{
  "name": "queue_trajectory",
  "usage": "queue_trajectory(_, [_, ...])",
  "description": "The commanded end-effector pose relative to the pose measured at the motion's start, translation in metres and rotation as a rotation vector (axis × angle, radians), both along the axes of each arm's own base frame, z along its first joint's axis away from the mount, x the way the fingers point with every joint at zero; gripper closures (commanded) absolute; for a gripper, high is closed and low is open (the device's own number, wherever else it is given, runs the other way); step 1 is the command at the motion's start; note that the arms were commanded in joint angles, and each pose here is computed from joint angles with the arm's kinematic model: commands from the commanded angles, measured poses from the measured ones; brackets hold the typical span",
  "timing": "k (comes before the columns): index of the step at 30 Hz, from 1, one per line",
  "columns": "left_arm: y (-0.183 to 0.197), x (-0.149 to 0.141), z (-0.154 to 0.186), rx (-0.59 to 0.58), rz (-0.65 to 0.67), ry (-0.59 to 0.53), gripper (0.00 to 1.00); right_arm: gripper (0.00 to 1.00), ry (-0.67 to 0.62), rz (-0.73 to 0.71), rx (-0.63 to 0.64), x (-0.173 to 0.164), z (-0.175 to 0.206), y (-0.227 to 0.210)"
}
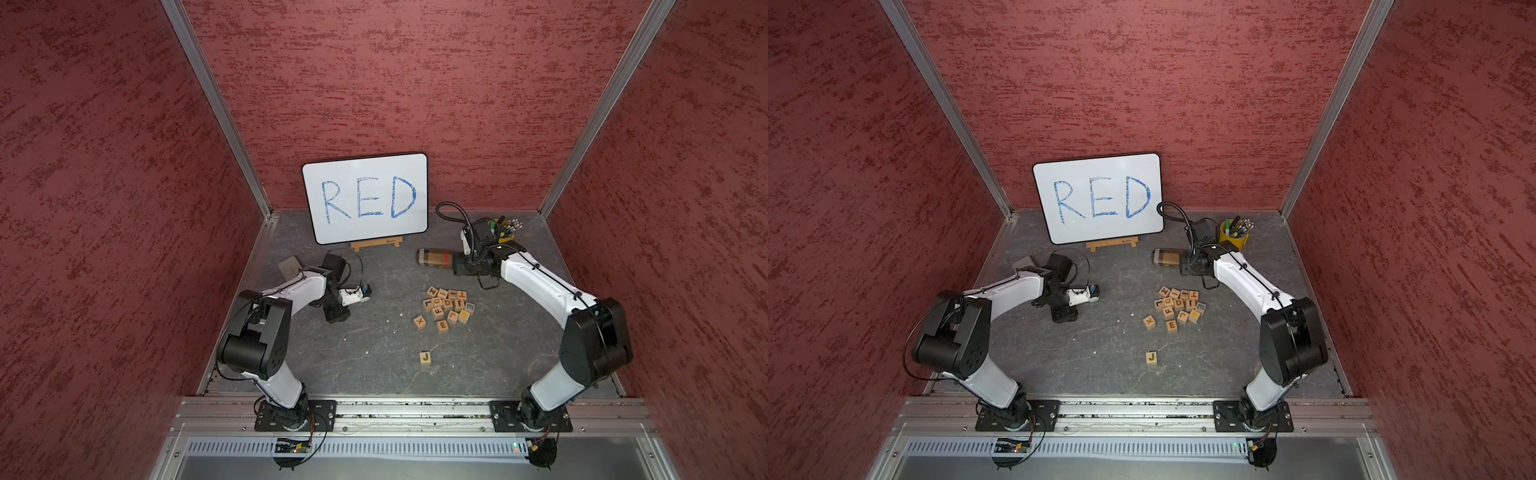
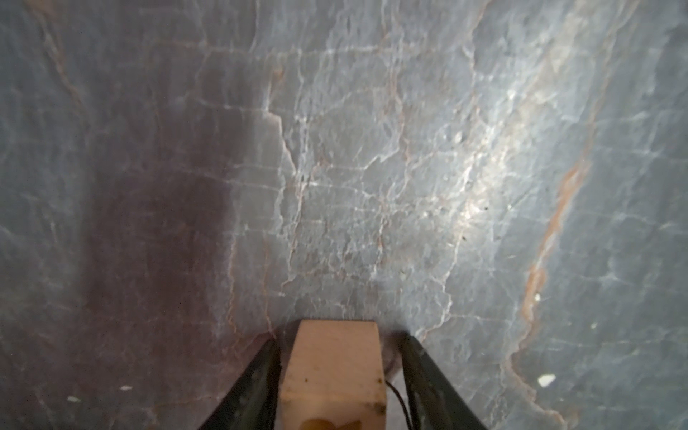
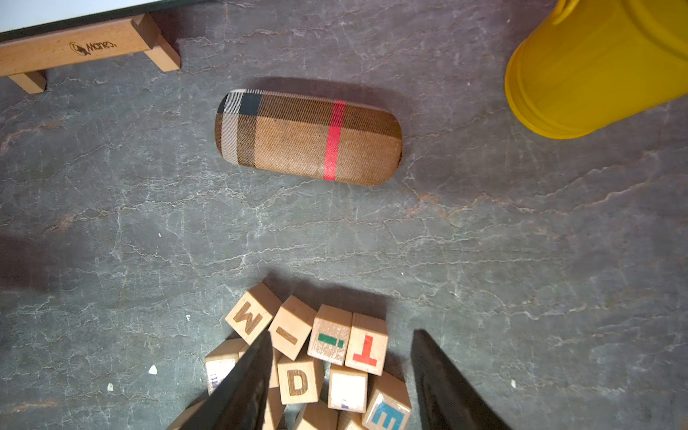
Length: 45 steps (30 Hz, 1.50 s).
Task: Assemble the uppercase word "red" with letter blocks
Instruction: Place the letter block at the center of the board, then pick up the letter block from the center of the board.
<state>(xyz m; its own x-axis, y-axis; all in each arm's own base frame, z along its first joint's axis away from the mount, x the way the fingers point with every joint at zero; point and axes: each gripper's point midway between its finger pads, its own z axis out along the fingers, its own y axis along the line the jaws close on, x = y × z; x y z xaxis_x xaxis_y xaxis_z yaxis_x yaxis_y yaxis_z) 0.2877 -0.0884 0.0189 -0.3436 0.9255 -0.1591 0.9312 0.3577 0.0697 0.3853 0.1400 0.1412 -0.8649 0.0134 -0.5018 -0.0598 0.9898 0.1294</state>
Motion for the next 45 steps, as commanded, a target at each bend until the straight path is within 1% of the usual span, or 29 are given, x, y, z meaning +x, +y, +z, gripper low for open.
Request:
queue_trajectory(1, [-0.005,0.004,0.016,-0.014,0.008,-0.036,0.37,0.39,0.015,0.009,0.024,-0.014,0.004,-0.002])
queue_trajectory(4, [-0.012,0.006,0.039,-0.052,0.022,-0.066,0.17,0.39,0.059,0.019,-0.007,-0.028,-0.005,-0.005])
queue_trajectory(6, [-0.019,0.009,0.061,-0.096,0.031,-0.102,0.1,0.4,0.089,0.025,-0.016,-0.04,-0.013,-0.004])
queue_trajectory(8, [-0.026,0.013,0.085,-0.13,0.049,-0.134,0.08,0.4,0.109,0.038,-0.001,-0.054,-0.016,0.0])
queue_trajectory(11, [-0.034,0.019,0.114,-0.171,0.098,-0.144,0.08,0.41,0.129,0.064,0.024,-0.073,-0.018,0.007])
queue_trajectory(13, [-0.038,0.023,0.129,-0.194,0.121,-0.157,0.08,0.41,0.161,0.09,0.038,-0.085,-0.026,0.015])
queue_trajectory(14, [-0.04,0.025,0.136,-0.206,0.137,-0.167,0.07,0.42,0.151,0.111,0.051,-0.092,-0.02,0.022])
queue_trajectory(18, [-0.044,0.033,0.162,-0.256,0.203,-0.193,0.04,0.42,0.206,0.176,0.022,-0.118,-0.033,0.041])
queue_trajectory(20, [-0.042,0.037,0.172,-0.282,0.256,-0.198,0.04,0.43,0.226,0.186,0.025,-0.128,-0.04,0.047])
queue_trajectory(22, [-0.037,0.039,0.184,-0.34,0.323,-0.192,0.04,0.44,0.241,0.199,0.053,-0.138,-0.046,0.056])
queue_trajectory(24, [-0.029,0.039,0.189,-0.382,0.386,-0.18,0.04,0.44,0.256,0.206,0.064,-0.145,-0.051,0.062])
queue_trajectory(26, [-0.02,0.039,0.191,-0.41,0.435,-0.173,0.04,0.44,0.265,0.21,0.048,-0.149,-0.055,0.062])
queue_trajectory(30, [-0.007,0.035,0.183,-0.414,0.487,-0.163,0.04,0.45,0.259,0.209,0.044,-0.147,-0.055,0.067])
queue_trajectory(31, [-0.005,0.033,0.181,-0.412,0.496,-0.158,0.04,0.45,0.258,0.212,0.05,-0.147,-0.054,0.069])
queue_trajectory(35, [-0.003,0.024,0.171,-0.413,0.516,-0.121,0.04,0.49,0.299,0.206,0.004,-0.149,-0.075,0.068])
queue_trajectory(39, [-0.002,0.019,0.164,-0.417,0.527,-0.104,0.04,0.53,0.305,0.213,-0.001,-0.148,-0.08,0.073])
queue_trajectory(45, [0.0,0.018,0.167,-0.429,0.537,-0.109,0.04,0.55,0.321,0.211,-0.026,-0.145,-0.09,0.075])
